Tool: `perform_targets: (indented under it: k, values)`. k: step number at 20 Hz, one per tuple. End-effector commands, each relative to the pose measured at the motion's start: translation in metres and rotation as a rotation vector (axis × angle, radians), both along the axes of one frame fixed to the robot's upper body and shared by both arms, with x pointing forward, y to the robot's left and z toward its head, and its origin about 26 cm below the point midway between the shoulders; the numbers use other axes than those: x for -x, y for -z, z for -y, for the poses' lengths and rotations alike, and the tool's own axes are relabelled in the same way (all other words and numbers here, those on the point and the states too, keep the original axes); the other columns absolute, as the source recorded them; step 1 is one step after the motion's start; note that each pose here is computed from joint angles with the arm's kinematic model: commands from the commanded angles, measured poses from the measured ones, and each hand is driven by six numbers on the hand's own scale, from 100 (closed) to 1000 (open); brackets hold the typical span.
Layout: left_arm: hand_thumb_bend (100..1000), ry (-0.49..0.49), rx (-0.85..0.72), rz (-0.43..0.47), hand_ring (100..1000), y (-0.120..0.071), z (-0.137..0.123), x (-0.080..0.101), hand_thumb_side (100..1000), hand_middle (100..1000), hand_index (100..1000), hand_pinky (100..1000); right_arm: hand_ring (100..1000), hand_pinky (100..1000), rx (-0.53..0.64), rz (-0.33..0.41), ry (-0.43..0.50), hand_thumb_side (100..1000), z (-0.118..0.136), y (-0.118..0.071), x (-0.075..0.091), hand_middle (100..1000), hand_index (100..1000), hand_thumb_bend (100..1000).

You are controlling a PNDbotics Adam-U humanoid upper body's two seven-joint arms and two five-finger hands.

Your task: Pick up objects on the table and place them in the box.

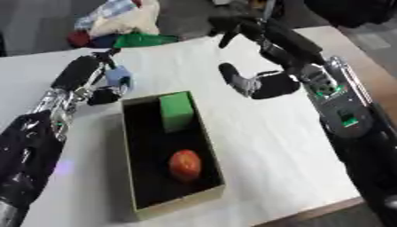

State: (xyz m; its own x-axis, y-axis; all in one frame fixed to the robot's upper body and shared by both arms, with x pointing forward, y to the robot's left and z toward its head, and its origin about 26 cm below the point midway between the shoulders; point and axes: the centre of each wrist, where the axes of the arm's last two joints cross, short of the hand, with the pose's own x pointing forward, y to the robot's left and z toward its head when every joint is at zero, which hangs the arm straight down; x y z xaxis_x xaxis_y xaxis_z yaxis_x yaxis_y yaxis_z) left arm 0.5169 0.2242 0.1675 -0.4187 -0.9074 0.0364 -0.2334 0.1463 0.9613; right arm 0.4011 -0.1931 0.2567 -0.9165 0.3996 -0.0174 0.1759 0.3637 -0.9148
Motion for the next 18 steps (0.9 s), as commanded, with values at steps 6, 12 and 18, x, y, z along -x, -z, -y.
perform_targets:
  k: [6,12,18]
  values:
    - [100,-0.036,-0.009,0.018,471,-0.0088,-0.0036,-0.0013,505,446,963,632,682,807,-0.002,0.029,0.011,690,0.0052,-0.0101,0.0016,789,1000,100]
    - [115,-0.033,0.002,0.024,469,-0.0083,-0.0031,-0.0011,517,444,964,628,683,807,-0.001,0.026,0.013,687,0.0051,-0.0088,0.0014,790,1000,100]
    - [362,0.002,-0.095,-0.045,637,-0.0109,-0.0040,-0.0016,750,652,1000,738,684,808,0.002,0.023,0.016,680,0.0054,-0.0072,0.0011,791,1000,100]
